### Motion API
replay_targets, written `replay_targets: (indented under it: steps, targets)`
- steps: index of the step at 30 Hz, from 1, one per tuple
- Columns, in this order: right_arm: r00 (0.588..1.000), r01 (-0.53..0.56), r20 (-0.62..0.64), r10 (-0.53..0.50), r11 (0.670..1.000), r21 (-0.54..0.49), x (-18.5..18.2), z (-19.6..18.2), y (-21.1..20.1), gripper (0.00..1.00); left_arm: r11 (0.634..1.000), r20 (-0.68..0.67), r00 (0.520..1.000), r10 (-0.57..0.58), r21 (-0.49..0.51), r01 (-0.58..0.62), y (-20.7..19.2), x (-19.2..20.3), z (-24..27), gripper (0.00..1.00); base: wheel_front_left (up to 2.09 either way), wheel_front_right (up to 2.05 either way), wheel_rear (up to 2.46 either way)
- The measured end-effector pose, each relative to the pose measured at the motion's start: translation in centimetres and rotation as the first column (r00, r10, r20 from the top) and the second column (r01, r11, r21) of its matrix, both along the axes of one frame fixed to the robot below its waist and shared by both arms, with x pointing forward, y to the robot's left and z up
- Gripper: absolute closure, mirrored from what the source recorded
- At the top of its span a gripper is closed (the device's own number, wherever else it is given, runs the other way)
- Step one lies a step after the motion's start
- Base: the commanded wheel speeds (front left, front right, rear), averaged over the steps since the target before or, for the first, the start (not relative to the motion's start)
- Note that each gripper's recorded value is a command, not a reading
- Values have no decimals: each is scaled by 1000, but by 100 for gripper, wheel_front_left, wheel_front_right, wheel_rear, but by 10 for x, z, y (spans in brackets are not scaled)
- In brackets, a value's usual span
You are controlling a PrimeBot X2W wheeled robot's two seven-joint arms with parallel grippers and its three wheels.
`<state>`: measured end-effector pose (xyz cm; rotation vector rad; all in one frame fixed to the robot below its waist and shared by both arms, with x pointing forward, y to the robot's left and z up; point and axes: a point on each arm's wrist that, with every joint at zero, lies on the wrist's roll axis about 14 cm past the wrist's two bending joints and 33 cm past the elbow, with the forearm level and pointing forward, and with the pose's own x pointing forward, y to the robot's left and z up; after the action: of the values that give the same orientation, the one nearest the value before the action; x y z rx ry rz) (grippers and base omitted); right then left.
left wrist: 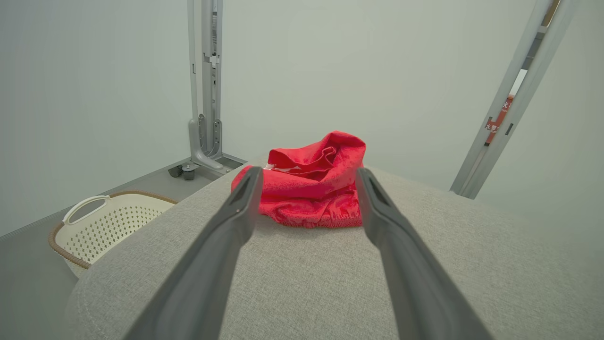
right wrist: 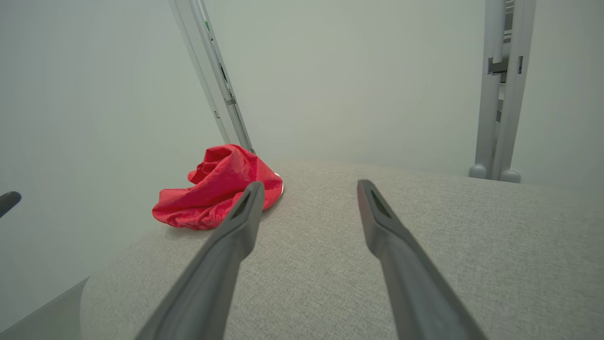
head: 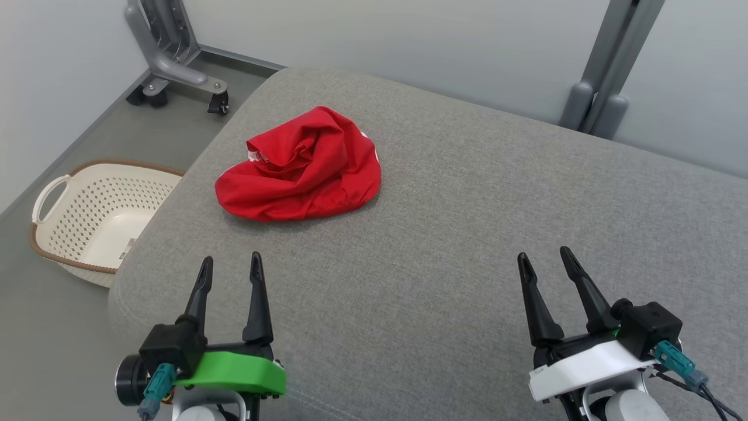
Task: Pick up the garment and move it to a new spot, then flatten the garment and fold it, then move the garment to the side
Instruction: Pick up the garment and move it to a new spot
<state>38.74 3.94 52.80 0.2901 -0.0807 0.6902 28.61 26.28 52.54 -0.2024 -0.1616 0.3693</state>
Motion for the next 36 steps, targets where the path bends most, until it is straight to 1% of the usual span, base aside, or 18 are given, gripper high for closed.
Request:
replay_targets:
  steps: [8, 12, 15, 17, 21, 24, 27, 28, 31, 34, 36]
  targets:
    - [1000, 0, -23, 0, 1000, 2, 1, -7, -1, 0, 1000, -4, 1000, 23, 0, -23, 9, 2, 0, 0, 0, 0, 0]
    - [1000, 2, -12, -2, 1000, -12, 5, -8, -5, 0, 1000, 5, 1000, 28, 6, -28, 15, 13, 4, 0, 0, 0, 0]
    - [999, 16, 33, -15, 1000, -23, 21, 0, -13, 0, 999, 8, 999, 32, 10, -32, 24, 29, 8, 0, 0, 0, 0]
    - [998, 49, 43, -47, 998, -42, 36, -1, -24, 0, 1000, -6, 1000, 20, 4, -20, 28, 45, 5, 0, 0, 0, 0]
    - [997, 62, 54, -58, 995, -79, 57, -4, -35, 0, 1000, -90, 996, -10, 23, 12, 36, 82, -12, 0, 0, 0, 0]
    - [996, 78, 48, -74, 992, -99, 71, -11, -46, 0, 999, -183, 982, -35, -37, 29, 50, 114, -29, 0, 0, 0, 0]
    - [996, 92, 19, -90, 989, -112, 79, -23, -53, 0, 998, -274, 959, -64, 0, 67, 62, 141, -38, 0, 0, 0, 0]
    - [995, 95, 14, -94, 989, -114, 81, -26, -55, 0, 998, -298, 952, -64, -13, 63, 66, 146, -43, 0, 0, 0, 0]
    - [994, 107, -11, -109, 987, -123, 84, -37, -61, 0, 994, -403, 910, -97, -86, 67, 69, 165, -68, 0, 0, 0, 0]
    - [993, 111, -30, -116, 984, -137, 85, -47, -66, 0, 991, -488, 864, -121, -110, 76, 72, 181, -85, 0, 0, 0, 0]
    - [991, 117, -40, -124, 981, -152, 85, -54, -71, 0, 991, -529, 839, -124, -109, 78, 74, 188, -94, 0, 0, 0, 0]
